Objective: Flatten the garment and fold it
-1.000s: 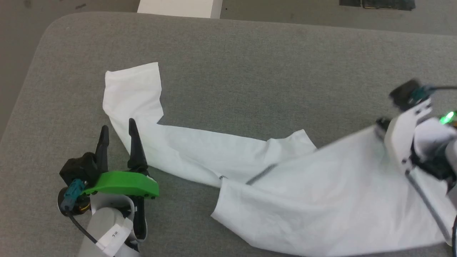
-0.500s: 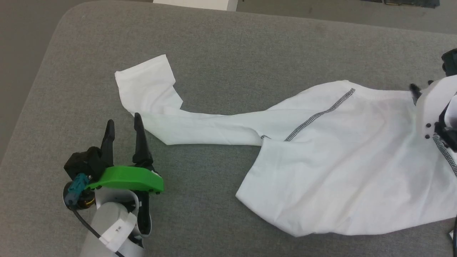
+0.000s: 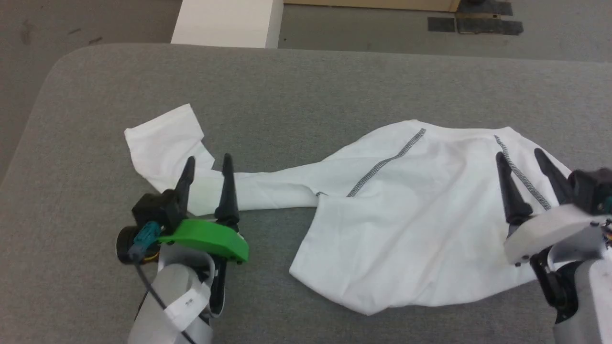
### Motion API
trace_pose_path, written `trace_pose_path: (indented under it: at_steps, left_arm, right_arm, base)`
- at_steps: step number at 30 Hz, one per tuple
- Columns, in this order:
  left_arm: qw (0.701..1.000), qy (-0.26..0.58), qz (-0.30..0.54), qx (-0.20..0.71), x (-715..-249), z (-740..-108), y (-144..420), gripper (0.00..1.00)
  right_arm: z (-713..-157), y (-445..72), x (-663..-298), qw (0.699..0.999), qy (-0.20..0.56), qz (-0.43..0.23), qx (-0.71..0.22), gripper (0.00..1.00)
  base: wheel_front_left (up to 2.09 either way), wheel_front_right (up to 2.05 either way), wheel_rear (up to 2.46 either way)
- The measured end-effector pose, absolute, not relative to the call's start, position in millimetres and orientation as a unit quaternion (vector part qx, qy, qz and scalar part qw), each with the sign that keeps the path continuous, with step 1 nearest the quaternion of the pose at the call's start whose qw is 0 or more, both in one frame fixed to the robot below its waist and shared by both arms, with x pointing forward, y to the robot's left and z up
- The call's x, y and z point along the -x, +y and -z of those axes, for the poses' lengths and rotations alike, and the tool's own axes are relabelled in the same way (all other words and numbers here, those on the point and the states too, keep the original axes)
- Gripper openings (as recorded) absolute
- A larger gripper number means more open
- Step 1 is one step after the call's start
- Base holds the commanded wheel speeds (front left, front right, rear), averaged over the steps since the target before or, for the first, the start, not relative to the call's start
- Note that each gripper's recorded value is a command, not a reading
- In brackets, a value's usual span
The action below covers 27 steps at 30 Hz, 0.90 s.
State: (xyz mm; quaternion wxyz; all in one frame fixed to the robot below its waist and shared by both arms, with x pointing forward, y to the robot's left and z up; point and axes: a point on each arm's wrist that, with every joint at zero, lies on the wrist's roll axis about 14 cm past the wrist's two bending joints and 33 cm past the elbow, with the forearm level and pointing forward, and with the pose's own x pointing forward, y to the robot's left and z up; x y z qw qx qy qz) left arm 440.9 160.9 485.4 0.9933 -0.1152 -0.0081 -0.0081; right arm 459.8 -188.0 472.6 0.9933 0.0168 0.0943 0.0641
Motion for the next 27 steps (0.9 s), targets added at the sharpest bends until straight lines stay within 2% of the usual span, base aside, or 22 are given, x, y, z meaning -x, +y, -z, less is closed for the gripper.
trace_pose_path:
  at_steps: [7, 13, 17, 23, 27]
  left_arm:
    - [0.983, 0.045, 0.164, 0.074, -479.1, -494.9, 68.3, 1.00]
    - [0.952, 0.156, 0.263, 0.016, -493.9, -471.5, 6.2, 1.00]
    - [0.926, 0.228, 0.298, -0.034, -496.3, -449.9, -14.5, 1.00]
    - [0.881, 0.341, 0.299, -0.135, -496.6, -406.9, -6.1, 1.00]
    - [0.854, 0.392, 0.305, -0.154, -489.4, -390.9, -7.9, 1.00]
  right_arm:
    - [-490.5, -186.1, -414.2, 0.998, 0.038, -0.041, -0.026, 1.00]
    - [-488.9, -192.7, -394.6, 0.999, 0.034, -0.021, -0.031, 1.00]
    - [-484.1, -196.7, -387.2, 0.998, 0.043, -0.011, -0.032, 1.00]
    - [-479.8, -208.0, -378.1, 0.998, 0.052, 0.010, -0.032, 1.00]
    - [-478.2, -214.3, -373.9, 0.998, 0.054, 0.021, -0.029, 1.00]
  base:
    - [0.00, 0.00, 0.00]
    - [0.00, 0.00, 0.00]
    - [0.00, 0.00, 0.00]
    - [0.00, 0.00, 0.00]
    - [0.00, 0.00, 0.00]
